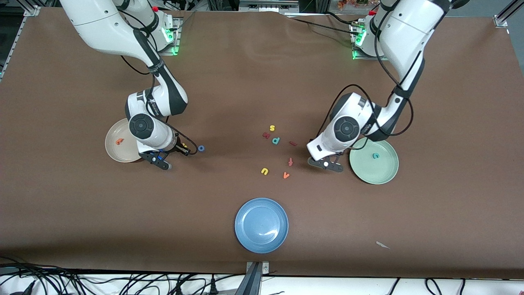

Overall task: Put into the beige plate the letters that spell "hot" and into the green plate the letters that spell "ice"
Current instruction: 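Grasp and lift the yellow h while the left gripper lifts the orange e, then release the h into the cream plate while the left gripper releases the e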

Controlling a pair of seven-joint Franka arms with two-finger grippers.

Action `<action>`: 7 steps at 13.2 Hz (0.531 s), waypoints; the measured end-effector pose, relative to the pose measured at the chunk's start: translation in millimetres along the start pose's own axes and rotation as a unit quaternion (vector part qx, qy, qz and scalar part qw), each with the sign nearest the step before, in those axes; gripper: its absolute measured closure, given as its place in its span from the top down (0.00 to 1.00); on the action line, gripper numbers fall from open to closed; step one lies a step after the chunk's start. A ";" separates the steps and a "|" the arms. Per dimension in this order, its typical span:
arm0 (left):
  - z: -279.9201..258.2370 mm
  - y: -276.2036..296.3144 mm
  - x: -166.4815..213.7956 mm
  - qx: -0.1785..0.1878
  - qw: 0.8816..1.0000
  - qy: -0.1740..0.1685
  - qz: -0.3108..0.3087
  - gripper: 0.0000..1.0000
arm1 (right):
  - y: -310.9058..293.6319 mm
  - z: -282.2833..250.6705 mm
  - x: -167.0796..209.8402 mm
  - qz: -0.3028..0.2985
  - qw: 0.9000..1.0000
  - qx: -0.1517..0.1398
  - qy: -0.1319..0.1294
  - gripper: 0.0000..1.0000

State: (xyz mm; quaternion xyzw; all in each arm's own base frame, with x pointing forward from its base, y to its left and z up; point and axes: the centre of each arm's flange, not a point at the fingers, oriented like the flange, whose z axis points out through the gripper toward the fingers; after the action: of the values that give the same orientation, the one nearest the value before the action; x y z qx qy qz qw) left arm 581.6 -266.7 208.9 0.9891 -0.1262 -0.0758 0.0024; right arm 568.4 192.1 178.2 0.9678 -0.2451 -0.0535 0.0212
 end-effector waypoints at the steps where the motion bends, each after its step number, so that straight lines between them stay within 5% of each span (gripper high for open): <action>1: -13.2 -11.3 3.1 0.003 1.000 -0.006 0.009 0.29 | 0.0 -0.3 0.0 0.000 1.000 0.000 0.000 0.25; 7: -27.8 -115.6 12.1 -0.008 0.986 -0.023 0.167 0.29 | 8.9 -64.3 12.3 -0.016 0.999 -0.042 -0.031 0.25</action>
State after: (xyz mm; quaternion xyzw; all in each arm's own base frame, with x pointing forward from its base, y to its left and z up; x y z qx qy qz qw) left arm 626.1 -158.2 231.8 0.9520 -0.2893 -0.0982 0.0196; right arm 582.4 179.4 241.5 0.9677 -0.2278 -0.0939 0.0532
